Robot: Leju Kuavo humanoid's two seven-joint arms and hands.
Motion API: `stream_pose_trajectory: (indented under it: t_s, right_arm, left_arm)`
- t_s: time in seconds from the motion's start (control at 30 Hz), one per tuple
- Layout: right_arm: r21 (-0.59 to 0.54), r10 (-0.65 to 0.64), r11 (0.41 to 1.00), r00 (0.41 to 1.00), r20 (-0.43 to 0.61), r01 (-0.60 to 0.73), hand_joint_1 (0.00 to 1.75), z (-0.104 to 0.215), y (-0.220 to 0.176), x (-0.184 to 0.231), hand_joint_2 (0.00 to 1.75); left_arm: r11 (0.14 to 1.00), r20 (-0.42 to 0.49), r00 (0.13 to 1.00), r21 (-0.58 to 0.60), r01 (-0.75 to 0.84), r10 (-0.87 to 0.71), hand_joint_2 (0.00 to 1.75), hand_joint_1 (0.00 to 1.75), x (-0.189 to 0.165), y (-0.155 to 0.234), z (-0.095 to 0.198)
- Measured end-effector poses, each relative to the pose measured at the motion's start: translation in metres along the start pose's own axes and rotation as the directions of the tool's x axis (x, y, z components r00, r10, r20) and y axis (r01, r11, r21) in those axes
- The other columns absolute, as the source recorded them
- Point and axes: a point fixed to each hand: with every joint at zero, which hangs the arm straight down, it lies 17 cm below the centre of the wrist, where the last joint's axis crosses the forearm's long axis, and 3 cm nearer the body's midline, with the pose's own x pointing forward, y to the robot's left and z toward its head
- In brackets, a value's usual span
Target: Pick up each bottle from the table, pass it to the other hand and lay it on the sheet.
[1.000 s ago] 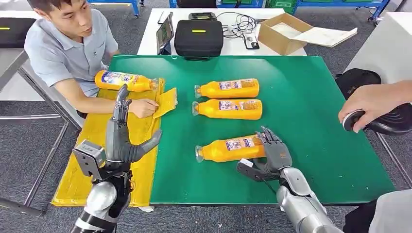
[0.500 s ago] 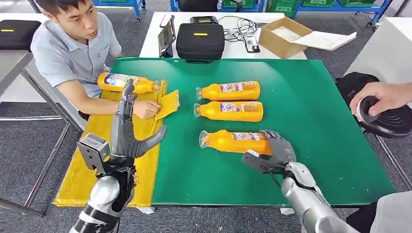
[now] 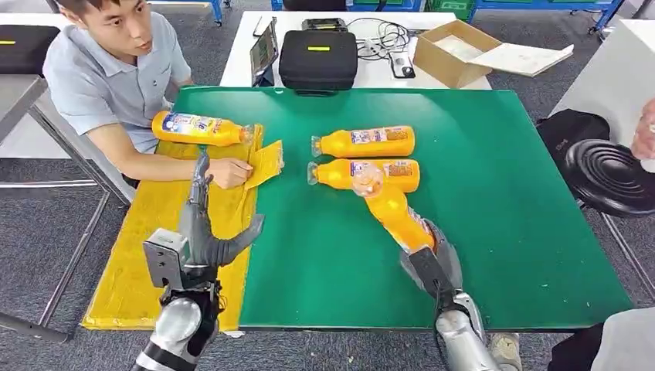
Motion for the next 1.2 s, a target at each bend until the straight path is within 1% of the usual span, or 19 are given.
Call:
stream_pose_trajectory:
  t_s: [0.07,0.1,0.17,0.27,0.37,0.43,0.63,0.73,0.8,0.93,1.07,1.2]
  right_arm:
    - [-0.027,-0.019,0.999,1.0,0.001,0.019,1.75,0.004,-0.003,0.003,1.75]
    - [-0.058,-0.04,0.998,0.999,0.008,0.04,1.75,0.005,-0.007,0.007,1.75]
    - [-0.129,-0.095,0.987,0.995,0.033,0.099,1.75,0.003,-0.017,0.022,1.75]
    - [-0.176,-0.144,0.972,0.986,0.079,0.156,1.75,-0.001,-0.023,0.043,1.75]
    - [-0.184,-0.17,0.965,0.979,0.109,0.188,1.75,-0.006,-0.022,0.06,1.75]
    - [-0.173,-0.161,0.968,0.98,0.119,0.18,1.75,-0.008,-0.016,0.068,1.75]
    - [-0.166,-0.163,0.969,0.977,0.135,0.184,1.75,-0.01,-0.006,0.079,1.75]
    - [-0.138,-0.158,0.974,0.976,0.153,0.179,1.75,-0.009,0.003,0.086,1.75]
    - [-0.108,-0.138,0.981,0.975,0.175,0.158,1.75,-0.009,0.016,0.096,1.75]
    - [-0.02,-0.111,0.993,0.967,0.229,0.119,1.75,-0.006,0.057,0.123,1.75]
    - [0.039,-0.114,0.993,0.961,0.252,0.108,1.75,-0.001,0.083,0.136,1.75]
    - [0.103,-0.096,0.992,0.951,0.294,0.068,1.75,0.01,0.113,0.153,1.75]
  left_arm:
    - [1.0,-0.028,1.0,-0.007,0.0,0.0,1.75,0.0,-0.008,-0.003,0.005]
    - [1.0,-0.051,0.999,-0.02,-0.009,0.008,1.75,0.0,-0.014,-0.006,0.008]
    - [0.999,-0.099,0.995,-0.044,-0.025,0.021,1.75,0.0,-0.026,-0.013,0.02]
    - [0.992,-0.152,0.987,-0.112,-0.061,0.043,1.75,0.0,-0.037,-0.035,0.042]
    - [0.981,-0.188,0.98,-0.167,-0.103,0.071,1.75,0.0,-0.041,-0.053,0.056]
    - [0.971,-0.206,0.974,-0.194,-0.137,0.096,1.75,0.0,-0.041,-0.064,0.062]
    - [0.962,-0.223,0.968,-0.221,-0.163,0.113,1.75,0.0,-0.041,-0.076,0.07]
    - [0.95,-0.24,0.961,-0.243,-0.198,0.139,1.75,0.0,-0.04,-0.083,0.073]
    - [0.935,-0.264,0.947,-0.25,-0.251,0.183,1.75,0.0,-0.039,-0.09,0.076]
    - [0.913,-0.27,0.921,-0.222,-0.343,0.28,1.75,0.0,-0.028,-0.097,0.068]
    - [0.905,-0.259,0.915,-0.215,-0.368,0.31,1.75,0.0,-0.02,-0.1,0.062]
    - [0.875,-0.29,0.871,-0.167,-0.455,0.398,1.75,0.0,-0.017,-0.102,0.056]
